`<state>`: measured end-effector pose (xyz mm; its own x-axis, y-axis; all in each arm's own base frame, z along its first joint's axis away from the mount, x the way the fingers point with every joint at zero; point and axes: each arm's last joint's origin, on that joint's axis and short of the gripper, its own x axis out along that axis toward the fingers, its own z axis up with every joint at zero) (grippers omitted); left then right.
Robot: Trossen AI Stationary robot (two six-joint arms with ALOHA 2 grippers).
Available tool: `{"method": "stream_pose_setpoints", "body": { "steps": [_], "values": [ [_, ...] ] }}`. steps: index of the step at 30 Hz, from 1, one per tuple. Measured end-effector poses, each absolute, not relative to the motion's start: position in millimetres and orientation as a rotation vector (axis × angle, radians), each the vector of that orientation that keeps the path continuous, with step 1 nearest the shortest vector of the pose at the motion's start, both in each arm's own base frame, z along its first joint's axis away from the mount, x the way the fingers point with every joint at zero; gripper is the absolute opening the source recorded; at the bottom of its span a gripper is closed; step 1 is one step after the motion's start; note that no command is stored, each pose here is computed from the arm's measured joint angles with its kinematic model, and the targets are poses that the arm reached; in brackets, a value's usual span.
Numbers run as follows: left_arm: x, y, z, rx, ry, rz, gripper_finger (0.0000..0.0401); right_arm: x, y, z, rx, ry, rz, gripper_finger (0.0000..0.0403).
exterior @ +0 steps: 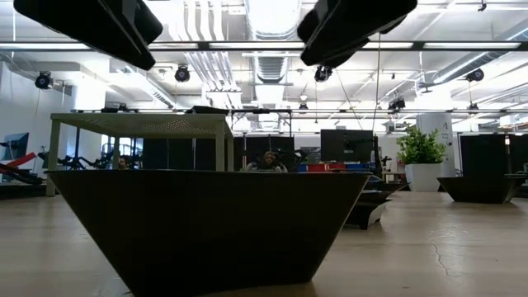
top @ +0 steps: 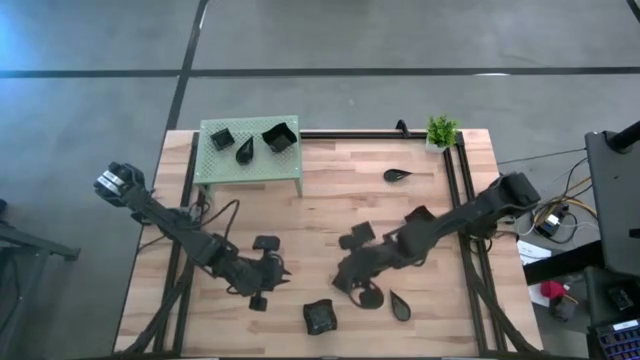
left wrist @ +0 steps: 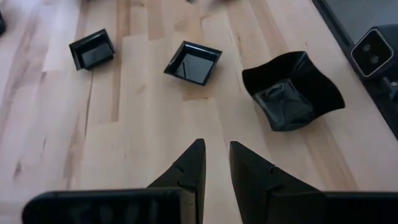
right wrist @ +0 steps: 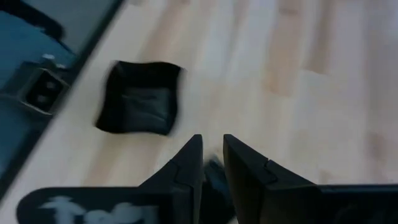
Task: Pick & Place Mini shaped plates
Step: Stack the black distorted square plate on top of the black distorted square plate on the shelf
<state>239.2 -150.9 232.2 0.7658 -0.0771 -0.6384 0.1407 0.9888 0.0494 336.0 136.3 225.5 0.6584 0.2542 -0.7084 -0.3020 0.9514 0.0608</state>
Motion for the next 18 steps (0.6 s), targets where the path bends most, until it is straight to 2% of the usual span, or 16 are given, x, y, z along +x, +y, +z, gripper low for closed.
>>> {"method": "stream_pose_setpoints", "body": {
  "steps": [6,11,18],
  "values": [
    [234.6,-155.4,237.2,0.090,0.665,-0.144,0.0067,354.6,154.4,200.1,-0.021,0.730,0.385,0.0057],
    [231.7,-158.4,239.0,0.092,0.657,-0.159,0.0067,365.8,161.0,171.0,0.012,0.763,0.420,0.0063],
    [230.1,-160.6,240.0,0.092,0.650,-0.170,0.0067,381.7,168.1,152.4,0.023,0.782,0.424,0.0059]
  ]
}}
